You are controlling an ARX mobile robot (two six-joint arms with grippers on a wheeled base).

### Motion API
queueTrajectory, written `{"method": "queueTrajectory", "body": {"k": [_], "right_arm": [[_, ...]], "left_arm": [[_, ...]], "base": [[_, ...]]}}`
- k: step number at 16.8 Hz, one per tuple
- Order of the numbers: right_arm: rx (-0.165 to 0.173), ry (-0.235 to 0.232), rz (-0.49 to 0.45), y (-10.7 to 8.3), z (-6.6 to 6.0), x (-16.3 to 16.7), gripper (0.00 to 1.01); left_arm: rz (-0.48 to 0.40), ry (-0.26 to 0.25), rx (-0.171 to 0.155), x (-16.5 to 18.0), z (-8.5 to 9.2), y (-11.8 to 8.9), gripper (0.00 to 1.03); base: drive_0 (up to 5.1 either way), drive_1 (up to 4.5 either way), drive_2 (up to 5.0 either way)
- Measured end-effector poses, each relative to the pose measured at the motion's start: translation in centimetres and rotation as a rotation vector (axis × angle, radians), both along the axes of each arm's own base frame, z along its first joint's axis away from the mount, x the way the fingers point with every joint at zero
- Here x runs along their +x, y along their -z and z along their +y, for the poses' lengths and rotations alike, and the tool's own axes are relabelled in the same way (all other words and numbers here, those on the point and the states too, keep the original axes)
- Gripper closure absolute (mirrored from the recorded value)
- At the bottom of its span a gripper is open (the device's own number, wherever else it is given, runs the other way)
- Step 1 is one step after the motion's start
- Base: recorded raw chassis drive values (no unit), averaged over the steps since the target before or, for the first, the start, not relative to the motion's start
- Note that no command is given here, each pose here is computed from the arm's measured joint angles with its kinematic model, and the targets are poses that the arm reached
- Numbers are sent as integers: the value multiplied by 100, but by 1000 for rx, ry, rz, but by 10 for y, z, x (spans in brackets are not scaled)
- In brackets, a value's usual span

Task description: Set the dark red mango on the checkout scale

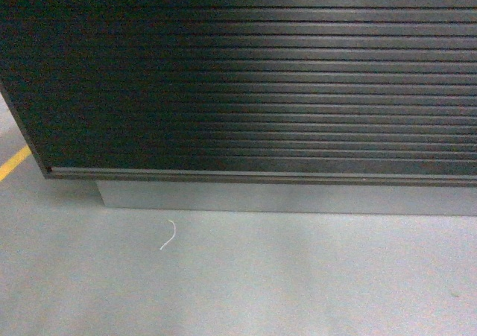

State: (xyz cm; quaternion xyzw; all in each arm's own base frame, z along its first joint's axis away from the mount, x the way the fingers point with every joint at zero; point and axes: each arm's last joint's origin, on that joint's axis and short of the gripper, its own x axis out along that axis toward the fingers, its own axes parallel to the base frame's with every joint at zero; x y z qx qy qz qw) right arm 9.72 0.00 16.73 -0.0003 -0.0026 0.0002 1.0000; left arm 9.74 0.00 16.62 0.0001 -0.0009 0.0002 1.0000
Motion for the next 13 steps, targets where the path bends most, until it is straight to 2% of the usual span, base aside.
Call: {"method": "queueTrajectory", "body": {"k": [13], "right_arm": [[0, 0, 0, 0, 0, 0, 3]], "left_arm": [[0, 0, 0, 0, 0, 0, 5]], "base": [[-7, 183, -197]]}}
